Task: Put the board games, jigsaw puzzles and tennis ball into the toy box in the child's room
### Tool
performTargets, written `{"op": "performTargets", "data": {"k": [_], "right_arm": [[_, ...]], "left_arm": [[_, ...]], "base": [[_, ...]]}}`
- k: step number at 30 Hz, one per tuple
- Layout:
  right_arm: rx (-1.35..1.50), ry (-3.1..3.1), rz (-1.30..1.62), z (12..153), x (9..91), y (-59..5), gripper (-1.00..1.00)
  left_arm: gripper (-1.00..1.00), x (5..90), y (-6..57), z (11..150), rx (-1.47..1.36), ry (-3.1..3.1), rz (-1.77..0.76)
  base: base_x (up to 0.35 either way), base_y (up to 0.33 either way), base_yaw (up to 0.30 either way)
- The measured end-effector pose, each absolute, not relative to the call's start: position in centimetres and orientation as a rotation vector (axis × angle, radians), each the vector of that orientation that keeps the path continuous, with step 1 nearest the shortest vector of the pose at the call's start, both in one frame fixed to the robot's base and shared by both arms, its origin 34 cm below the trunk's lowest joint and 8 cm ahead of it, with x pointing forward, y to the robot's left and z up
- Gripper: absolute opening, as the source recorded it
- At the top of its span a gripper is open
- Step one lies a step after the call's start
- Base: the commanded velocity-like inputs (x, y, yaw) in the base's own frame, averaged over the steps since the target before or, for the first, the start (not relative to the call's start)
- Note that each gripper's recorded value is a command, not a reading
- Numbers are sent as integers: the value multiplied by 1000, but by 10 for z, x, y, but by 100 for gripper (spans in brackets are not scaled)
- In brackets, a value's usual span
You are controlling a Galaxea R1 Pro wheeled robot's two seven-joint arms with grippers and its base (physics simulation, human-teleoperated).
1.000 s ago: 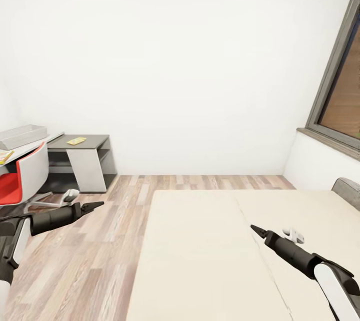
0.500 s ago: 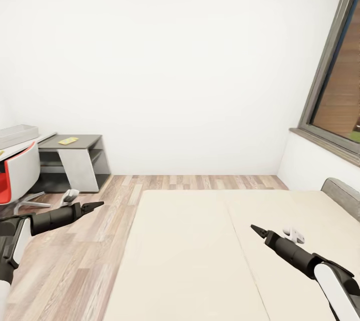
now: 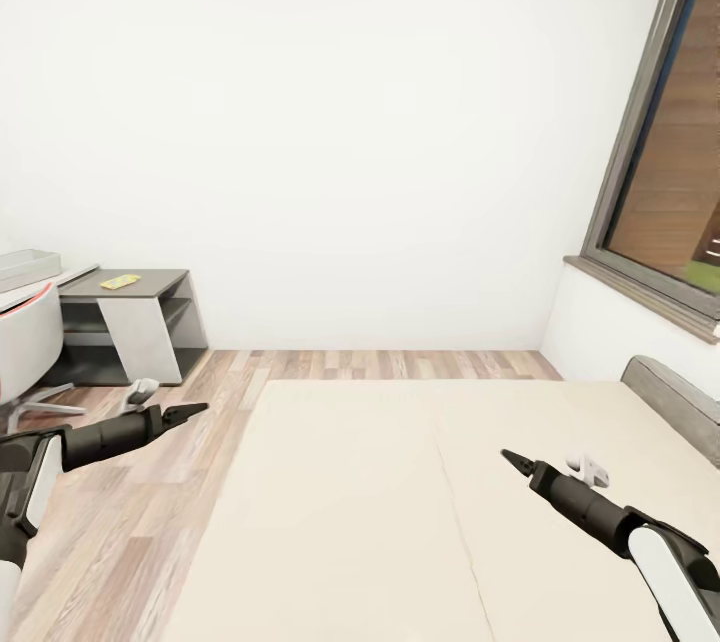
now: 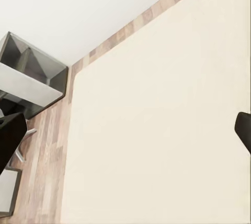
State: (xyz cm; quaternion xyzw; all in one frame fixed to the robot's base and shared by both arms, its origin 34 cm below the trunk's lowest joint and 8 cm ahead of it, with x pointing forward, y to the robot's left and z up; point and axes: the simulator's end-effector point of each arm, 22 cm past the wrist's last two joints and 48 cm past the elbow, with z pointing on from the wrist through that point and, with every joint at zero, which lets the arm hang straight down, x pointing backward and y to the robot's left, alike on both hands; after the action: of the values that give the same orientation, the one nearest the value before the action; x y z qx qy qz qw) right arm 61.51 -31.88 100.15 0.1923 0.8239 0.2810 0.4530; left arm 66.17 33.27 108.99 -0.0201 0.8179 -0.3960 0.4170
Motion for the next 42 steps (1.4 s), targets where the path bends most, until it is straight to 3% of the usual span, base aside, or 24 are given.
{"op": "performTargets", "data": {"k": [42], "right_arm": [[494,2051,702,992,615,-319,100]], "left_arm": [[100,664,333,1078,-60,2072,-997]], "base": [[0,-304,0]]}}
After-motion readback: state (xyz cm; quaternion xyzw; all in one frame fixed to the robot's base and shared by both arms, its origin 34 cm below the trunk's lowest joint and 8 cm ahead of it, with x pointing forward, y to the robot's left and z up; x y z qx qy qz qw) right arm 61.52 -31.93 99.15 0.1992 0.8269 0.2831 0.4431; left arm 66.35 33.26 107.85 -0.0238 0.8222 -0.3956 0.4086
